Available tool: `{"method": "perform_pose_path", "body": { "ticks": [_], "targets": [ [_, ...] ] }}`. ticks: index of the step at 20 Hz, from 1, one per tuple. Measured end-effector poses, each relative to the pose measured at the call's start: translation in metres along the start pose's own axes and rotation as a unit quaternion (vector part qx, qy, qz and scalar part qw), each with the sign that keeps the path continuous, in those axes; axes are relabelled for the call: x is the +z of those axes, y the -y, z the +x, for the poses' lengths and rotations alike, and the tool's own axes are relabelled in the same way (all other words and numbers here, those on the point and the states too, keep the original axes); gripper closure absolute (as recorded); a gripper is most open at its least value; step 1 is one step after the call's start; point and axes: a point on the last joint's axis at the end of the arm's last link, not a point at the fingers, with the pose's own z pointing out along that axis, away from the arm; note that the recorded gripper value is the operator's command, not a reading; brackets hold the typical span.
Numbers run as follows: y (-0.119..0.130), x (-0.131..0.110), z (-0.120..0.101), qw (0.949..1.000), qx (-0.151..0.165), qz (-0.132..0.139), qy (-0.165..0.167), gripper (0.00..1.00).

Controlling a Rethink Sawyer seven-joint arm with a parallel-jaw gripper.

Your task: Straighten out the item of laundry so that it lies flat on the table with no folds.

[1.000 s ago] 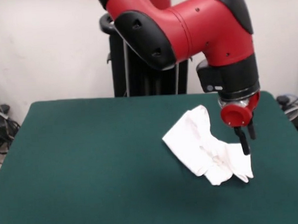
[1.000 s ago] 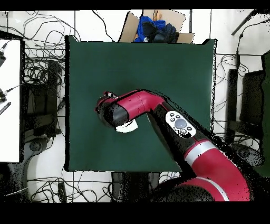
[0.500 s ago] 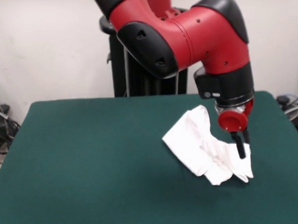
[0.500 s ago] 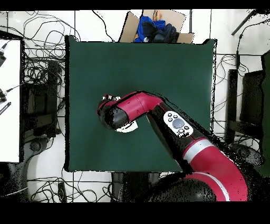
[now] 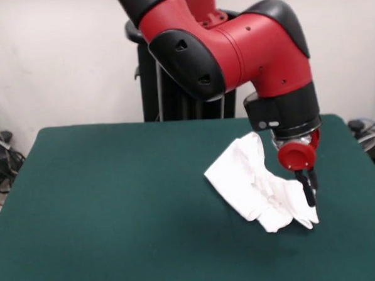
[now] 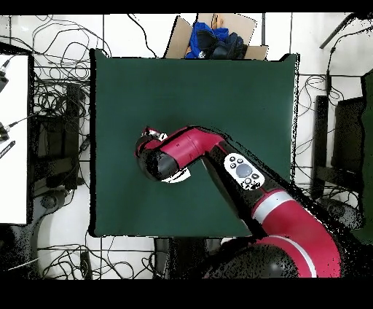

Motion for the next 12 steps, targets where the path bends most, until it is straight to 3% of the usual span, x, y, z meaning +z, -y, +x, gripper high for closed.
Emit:
{"method": "perform_pose_path", "body": {
  "ticks": [8,12],
  "targets": [
    [0.0033,0.0025,-0.0057,0.9992,-0.017,0.025,0.025,0.0],
    [0.0035,0.0068,-0.0053,0.9992,-0.021,0.028,0.019,0.0]
  ]
}}
